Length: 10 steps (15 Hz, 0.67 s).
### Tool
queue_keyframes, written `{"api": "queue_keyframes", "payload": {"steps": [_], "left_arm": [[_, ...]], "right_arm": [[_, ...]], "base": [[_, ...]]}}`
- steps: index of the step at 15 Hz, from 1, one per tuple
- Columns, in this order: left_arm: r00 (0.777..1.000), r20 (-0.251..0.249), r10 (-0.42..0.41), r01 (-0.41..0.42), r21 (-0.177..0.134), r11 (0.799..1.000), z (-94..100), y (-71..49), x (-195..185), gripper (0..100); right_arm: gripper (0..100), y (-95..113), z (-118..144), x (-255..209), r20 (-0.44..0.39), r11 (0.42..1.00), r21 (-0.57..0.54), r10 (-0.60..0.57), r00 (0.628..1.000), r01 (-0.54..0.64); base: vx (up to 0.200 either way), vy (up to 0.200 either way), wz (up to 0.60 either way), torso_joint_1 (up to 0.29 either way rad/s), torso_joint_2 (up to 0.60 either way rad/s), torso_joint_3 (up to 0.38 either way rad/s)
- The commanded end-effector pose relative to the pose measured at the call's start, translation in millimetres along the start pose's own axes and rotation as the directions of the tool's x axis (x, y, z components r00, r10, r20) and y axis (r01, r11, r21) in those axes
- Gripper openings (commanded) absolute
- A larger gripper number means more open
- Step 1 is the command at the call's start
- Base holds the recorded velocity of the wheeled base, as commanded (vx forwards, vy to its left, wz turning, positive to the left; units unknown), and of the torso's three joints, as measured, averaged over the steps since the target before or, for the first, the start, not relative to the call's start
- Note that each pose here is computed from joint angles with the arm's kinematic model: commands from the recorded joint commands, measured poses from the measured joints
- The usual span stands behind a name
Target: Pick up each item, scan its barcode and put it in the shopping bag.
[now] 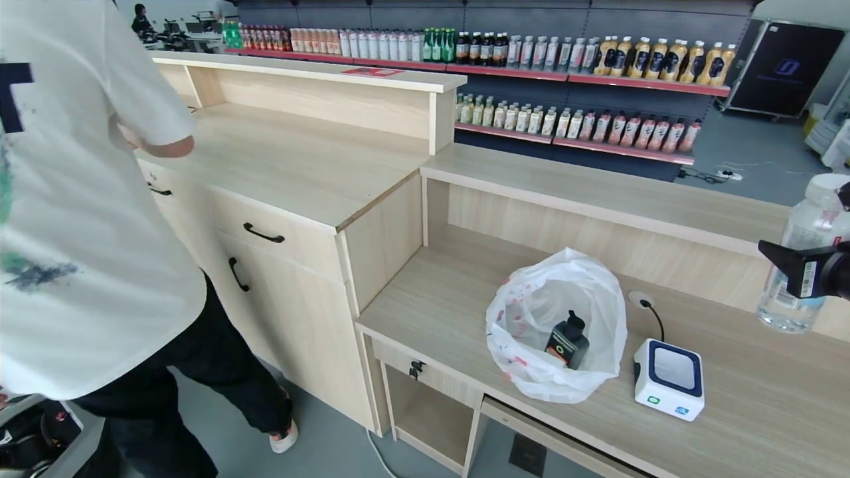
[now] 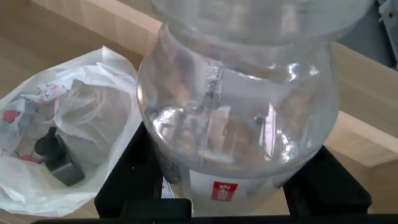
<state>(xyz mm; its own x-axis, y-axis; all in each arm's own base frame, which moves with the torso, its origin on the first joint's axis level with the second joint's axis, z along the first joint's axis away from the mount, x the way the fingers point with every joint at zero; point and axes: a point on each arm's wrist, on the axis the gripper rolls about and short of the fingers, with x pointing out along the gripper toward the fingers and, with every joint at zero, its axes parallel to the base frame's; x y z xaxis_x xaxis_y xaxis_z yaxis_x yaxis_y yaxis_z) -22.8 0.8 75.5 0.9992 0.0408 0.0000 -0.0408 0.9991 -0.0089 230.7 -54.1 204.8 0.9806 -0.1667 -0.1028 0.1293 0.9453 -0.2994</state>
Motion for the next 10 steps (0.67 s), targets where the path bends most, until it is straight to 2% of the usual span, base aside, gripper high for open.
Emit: {"api": "queue_keyframes", "payload": {"steps": [1, 3, 10], "left_arm": [[1.000, 0.000, 0.001, -0.001, 0.000, 1.000, 0.0, 0.0, 0.0, 100], [1.000, 0.000, -0.001, 0.001, 0.000, 1.000, 0.0, 0.0, 0.0, 100], [1.000, 0.000, 0.001, -0.001, 0.000, 1.000, 0.0, 0.0, 0.0, 100]], "right_arm": [[0, 3.3, -8.5, 5.8, -0.020, 1.000, 0.001, 0.013, 1.000, -0.013], [0, 4.7, -14.0, 12.3, 0.001, 1.000, -0.008, 0.006, 1.000, -0.006], [0, 11.7, -37.5, 48.5, 0.063, 0.987, -0.157, -0.006, 0.998, 0.016]], "base": [[0.000, 0.000, 0.00, 0.000, 0.00, 0.000], [0.000, 0.000, 0.00, 0.000, 0.00, 0.000], [0.000, 0.000, 0.00, 0.000, 0.00, 0.000]]}}
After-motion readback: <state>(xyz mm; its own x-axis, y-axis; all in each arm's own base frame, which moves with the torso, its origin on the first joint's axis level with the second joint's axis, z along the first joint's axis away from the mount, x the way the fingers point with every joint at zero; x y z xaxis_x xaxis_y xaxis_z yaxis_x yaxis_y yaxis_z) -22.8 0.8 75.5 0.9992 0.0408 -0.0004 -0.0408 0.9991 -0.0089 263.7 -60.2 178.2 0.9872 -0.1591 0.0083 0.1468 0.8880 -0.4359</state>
